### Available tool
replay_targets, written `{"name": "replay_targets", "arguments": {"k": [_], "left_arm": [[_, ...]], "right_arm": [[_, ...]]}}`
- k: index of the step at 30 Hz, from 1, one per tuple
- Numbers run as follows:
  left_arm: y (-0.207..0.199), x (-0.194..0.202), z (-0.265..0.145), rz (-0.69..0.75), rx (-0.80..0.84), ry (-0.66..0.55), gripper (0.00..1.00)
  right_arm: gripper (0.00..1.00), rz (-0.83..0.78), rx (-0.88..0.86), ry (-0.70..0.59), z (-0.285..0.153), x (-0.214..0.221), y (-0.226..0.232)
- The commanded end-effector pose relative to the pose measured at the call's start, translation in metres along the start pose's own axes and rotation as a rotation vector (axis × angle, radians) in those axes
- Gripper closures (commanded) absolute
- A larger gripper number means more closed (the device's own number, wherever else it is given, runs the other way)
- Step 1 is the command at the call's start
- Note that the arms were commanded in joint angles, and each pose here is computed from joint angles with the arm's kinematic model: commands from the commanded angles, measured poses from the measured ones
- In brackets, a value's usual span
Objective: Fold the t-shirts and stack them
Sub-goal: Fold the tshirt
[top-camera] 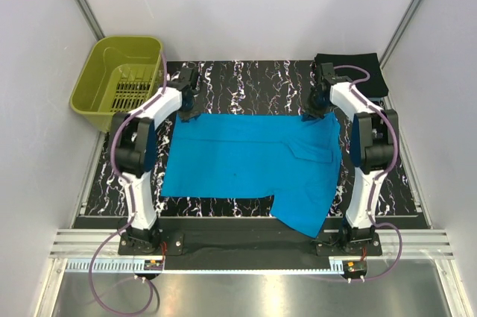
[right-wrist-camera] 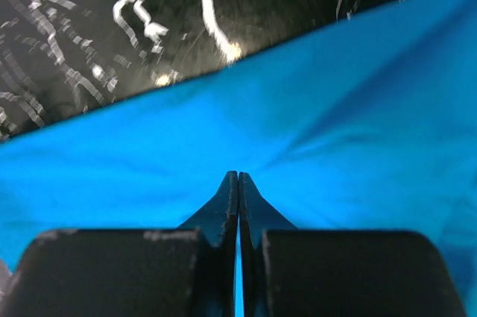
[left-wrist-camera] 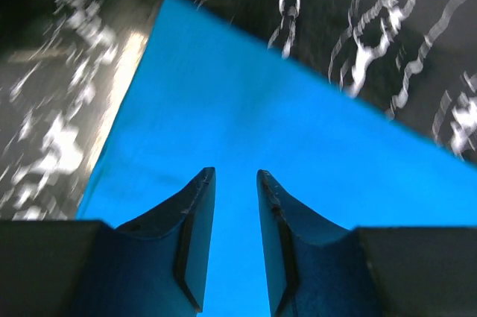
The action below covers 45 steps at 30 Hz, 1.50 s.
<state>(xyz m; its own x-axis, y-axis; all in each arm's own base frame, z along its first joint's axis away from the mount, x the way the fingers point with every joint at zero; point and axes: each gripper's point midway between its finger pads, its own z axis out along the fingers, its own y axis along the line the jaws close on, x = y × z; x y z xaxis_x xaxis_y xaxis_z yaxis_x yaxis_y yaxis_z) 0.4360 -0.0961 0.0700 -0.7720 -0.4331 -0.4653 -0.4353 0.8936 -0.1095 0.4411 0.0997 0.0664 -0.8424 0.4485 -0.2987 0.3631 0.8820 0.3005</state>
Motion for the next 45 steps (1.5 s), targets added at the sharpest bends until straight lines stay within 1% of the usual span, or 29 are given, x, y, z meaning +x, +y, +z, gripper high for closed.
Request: {"name": "replay_targets", "arguments": {"k": [1, 6, 9, 12, 19, 21, 23, 24, 25, 26, 27, 28, 29, 30, 31, 32, 33, 34, 35, 36, 37, 38, 39, 40, 41, 42, 43, 44, 45], "left_arm": [[-0.003, -0.021, 0.022, 0.009, -0.026, -0.031, 0.66], [0.019, -0.017, 0.055, -0.088, -0.073, 0.036, 0.66], [0.031, -0.020, 0.067, -0.125, -0.089, 0.057, 0.65], [0.032, -0.032, 0.073, -0.130, -0.090, 0.047, 0.65], [0.028, -0.058, 0.084, -0.143, -0.082, 0.019, 0.64], [0.021, -0.070, 0.081, -0.121, -0.067, 0.001, 0.64], [0.016, -0.078, 0.071, -0.096, -0.058, -0.016, 0.64], [0.015, -0.087, 0.055, -0.092, -0.053, -0.046, 0.64], [0.012, -0.090, 0.045, -0.080, -0.042, -0.061, 0.62], [0.006, -0.098, 0.020, -0.077, -0.014, -0.098, 0.61], [0.007, -0.092, 0.011, -0.069, -0.010, -0.098, 0.60], [0.006, -0.090, 0.000, -0.062, -0.002, -0.107, 0.59], [0.000, -0.092, -0.028, -0.055, 0.026, -0.144, 0.56], [0.006, -0.077, -0.032, -0.048, 0.018, -0.123, 0.55], [0.007, -0.071, -0.042, -0.047, 0.024, -0.125, 0.53], [0.005, -0.070, -0.068, -0.052, 0.056, -0.159, 0.52], [0.015, -0.050, -0.067, -0.039, 0.038, -0.129, 0.51], [0.020, -0.041, -0.073, -0.036, 0.042, -0.121, 0.51], [0.023, -0.037, -0.094, -0.055, 0.072, -0.141, 0.51], [0.036, -0.011, -0.090, -0.054, 0.060, -0.089, 0.51], [0.042, -0.001, -0.094, -0.062, 0.065, -0.077, 0.51], [0.048, 0.004, -0.110, -0.084, 0.091, -0.095, 0.51], [0.061, 0.028, -0.104, -0.083, 0.070, -0.051, 0.52], [0.068, 0.037, -0.107, -0.090, 0.071, -0.042, 0.52], [0.074, 0.044, -0.119, -0.110, 0.090, -0.057, 0.52], [0.088, 0.067, -0.111, -0.114, 0.064, -0.013, 0.52], [0.094, 0.077, -0.111, -0.127, 0.063, -0.003, 0.52], [0.103, 0.083, -0.115, -0.172, 0.069, -0.003, 0.52], [0.116, 0.107, -0.106, -0.188, 0.047, 0.054, 0.52]], "right_arm": [[1.00, -0.008, 0.001, -0.016, 0.015, -0.012, 0.009], [1.00, -0.028, -0.008, -0.010, 0.040, -0.016, 0.019], [1.00, -0.041, -0.017, -0.008, 0.051, -0.017, 0.028], [1.00, -0.027, -0.020, 0.016, 0.074, -0.016, 0.034], [1.00, -0.059, -0.092, -0.037, 0.099, -0.049, 0.071], [1.00, -0.073, -0.098, -0.044, 0.100, -0.061, 0.078], [0.99, -0.095, -0.087, -0.055, 0.091, -0.069, 0.081], [0.96, -0.113, -0.038, -0.062, 0.076, -0.075, 0.078], [0.84, -0.121, -0.011, -0.066, 0.066, -0.078, 0.075], [0.78, -0.132, 0.014, -0.070, 0.055, -0.080, 0.071], [0.76, -0.161, 0.023, -0.071, 0.031, -0.081, 0.071], [0.73, -0.179, 0.044, -0.085, 0.020, -0.083, 0.067], [0.63, -0.191, 0.049, -0.093, 0.006, -0.083, 0.065], [0.58, -0.209, 0.060, -0.111, -0.019, -0.082, 0.061], [0.52, -0.219, 0.063, -0.118, -0.032, -0.079, 0.058], [0.47, -0.224, 0.071, -0.120, -0.043, -0.076, 0.054], [0.39, -0.213, 0.078, -0.113, -0.064, -0.065, 0.046], [0.37, -0.196, 0.074, -0.100, -0.072, -0.058, 0.039], [0.35, -0.183, 0.064, -0.077, -0.080, -0.047, 0.034], [0.34, -0.151, 0.034, -0.035, -0.092, -0.024, 0.025], [0.34, -0.124, 0.029, -0.017, -0.096, -0.014, 0.015], [0.34, -0.107, 0.018, -0.006, -0.100, -0.003, 0.008], [0.34, -0.084, 0.002, 0.012, -0.107, 0.020, -0.004], [0.34, -0.066, 0.001, 0.019, -0.109, 0.030, -0.014], [0.34, -0.055, 0.000, 0.024, -0.112, 0.041, -0.022], [0.35, -0.037, 0.005, 0.042, -0.114, 0.063, -0.036], [0.36, -0.025, 0.012, 0.050, -0.116, 0.073, -0.044], [0.40, -0.002, 0.024, 0.053, -0.116, 0.081, -0.055], [0.42, 0.026, 0.034, 0.073, -0.115, 0.100, -0.068]]}}
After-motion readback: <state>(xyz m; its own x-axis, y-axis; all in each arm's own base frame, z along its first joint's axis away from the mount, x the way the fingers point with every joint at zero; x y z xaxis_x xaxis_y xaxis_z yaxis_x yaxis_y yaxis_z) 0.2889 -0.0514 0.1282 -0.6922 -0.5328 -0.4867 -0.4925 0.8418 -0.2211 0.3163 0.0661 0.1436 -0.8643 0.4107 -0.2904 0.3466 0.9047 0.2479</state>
